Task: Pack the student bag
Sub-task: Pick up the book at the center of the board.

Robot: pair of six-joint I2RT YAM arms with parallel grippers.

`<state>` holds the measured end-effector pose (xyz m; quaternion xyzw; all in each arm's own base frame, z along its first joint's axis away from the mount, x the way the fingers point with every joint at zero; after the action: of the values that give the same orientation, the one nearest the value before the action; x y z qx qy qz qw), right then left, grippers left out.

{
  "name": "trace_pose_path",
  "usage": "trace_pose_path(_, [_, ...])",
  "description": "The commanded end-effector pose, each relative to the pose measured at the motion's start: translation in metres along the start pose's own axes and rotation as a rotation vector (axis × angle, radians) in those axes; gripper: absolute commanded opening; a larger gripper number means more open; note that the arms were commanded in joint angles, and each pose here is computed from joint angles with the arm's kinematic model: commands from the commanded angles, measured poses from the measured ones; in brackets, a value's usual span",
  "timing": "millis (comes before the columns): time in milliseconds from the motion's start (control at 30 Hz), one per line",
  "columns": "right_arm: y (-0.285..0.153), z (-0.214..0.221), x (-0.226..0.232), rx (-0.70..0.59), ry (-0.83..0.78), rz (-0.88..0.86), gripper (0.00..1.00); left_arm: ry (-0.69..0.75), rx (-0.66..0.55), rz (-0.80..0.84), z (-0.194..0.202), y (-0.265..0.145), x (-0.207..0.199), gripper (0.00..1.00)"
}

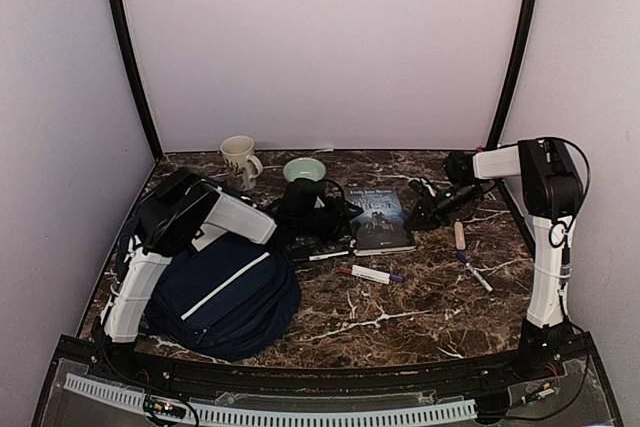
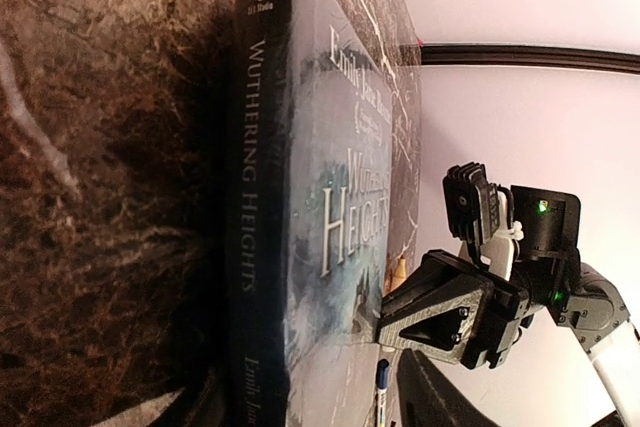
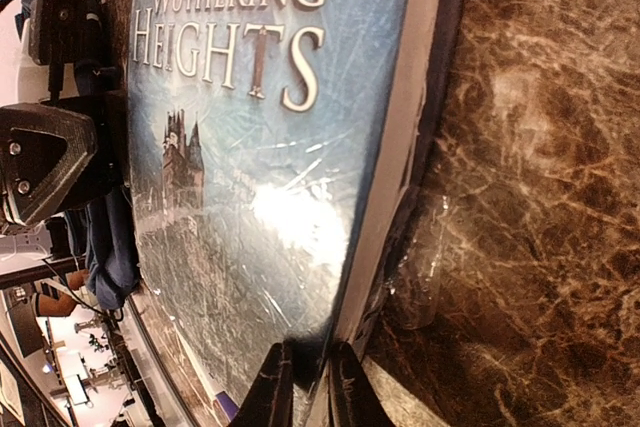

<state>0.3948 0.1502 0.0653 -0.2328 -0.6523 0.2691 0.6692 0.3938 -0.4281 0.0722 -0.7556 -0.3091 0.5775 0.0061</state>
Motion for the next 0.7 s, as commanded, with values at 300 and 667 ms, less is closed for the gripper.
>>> trace_pose_path(300, [0.044, 0.033, -0.052, 0.141, 0.066, 0.221, 0.15, 0.041, 0.054, 0.210, 0.017, -0.022, -0.060, 0.35])
trace_pose_path(667, [0.030, 0.029, -0.033, 0.113, 0.031, 0.162, 0.16, 0.075, 0.032, 0.308, 0.011, -0.029, -0.081, 0.07])
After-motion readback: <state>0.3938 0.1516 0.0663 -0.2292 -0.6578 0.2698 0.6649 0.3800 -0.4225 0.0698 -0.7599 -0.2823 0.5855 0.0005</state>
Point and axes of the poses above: each gripper's point midway between its finger pads, its own y axis out along the fingers, its own x axis along the line the jaws close on, z = x × y, the point moved 6 cm from there along -y, back along the fingers, and after that the axes turned 14 degrees about y, right-handed, at the moved point
